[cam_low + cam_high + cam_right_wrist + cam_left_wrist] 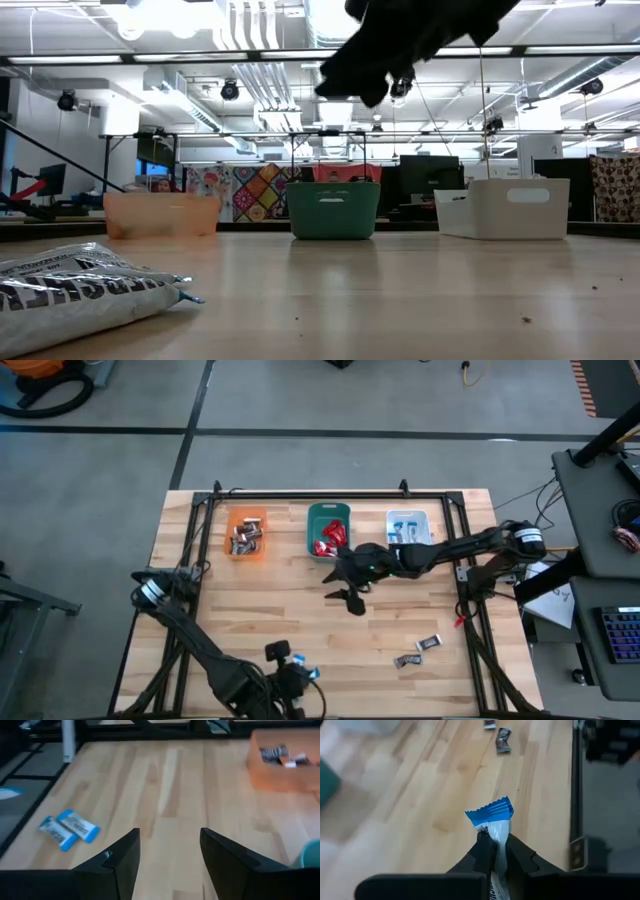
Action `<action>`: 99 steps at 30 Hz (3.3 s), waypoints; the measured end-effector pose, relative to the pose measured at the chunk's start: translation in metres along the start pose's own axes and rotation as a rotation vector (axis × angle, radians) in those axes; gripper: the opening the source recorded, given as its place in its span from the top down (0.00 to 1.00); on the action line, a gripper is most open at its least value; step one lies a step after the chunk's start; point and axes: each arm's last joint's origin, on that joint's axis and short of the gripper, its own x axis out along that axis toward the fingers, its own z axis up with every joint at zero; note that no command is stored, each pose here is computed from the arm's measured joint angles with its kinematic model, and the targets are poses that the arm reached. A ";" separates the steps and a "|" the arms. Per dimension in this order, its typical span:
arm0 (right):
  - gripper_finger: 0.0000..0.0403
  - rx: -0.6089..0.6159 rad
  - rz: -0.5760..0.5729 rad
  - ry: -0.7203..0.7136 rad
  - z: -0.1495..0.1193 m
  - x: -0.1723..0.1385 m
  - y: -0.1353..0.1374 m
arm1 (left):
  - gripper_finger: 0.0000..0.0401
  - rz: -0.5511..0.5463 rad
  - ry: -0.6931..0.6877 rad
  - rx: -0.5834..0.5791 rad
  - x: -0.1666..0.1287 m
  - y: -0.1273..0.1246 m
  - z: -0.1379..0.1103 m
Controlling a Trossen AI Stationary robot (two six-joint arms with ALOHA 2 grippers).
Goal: Organize candy in baskets
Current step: Put the white chocolate bar into the white bin
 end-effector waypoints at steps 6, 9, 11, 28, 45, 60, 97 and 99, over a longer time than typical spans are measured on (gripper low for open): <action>0.52 -0.091 0.060 -0.062 0.013 -0.019 0.025 | 0.98 0.042 -0.042 0.255 -0.007 0.014 0.003; 0.52 -0.129 0.090 -0.076 0.014 -0.021 0.037 | 0.98 0.077 -0.099 0.271 -0.015 0.029 0.001; 0.53 -0.153 0.112 -0.094 0.015 -0.020 0.045 | 0.98 0.070 -0.145 0.241 -0.019 0.040 -0.002; 0.52 -0.281 0.175 -0.452 0.017 0.027 0.074 | 0.98 -0.082 -0.598 0.123 0.001 0.127 -0.043; 0.56 -0.193 0.157 -0.475 0.015 0.052 0.059 | 0.98 -0.076 -0.631 0.226 0.002 0.131 -0.041; 0.96 -0.201 0.186 -0.468 0.015 0.052 0.060 | 0.97 -0.056 -0.635 0.223 0.003 0.132 -0.039; 0.46 -0.198 0.258 -0.429 0.023 0.036 0.061 | 0.97 -0.056 -0.647 0.197 0.004 0.134 -0.035; 0.52 -0.207 0.256 -0.431 0.023 0.036 0.061 | 0.97 -0.052 -0.648 0.194 0.005 0.135 -0.035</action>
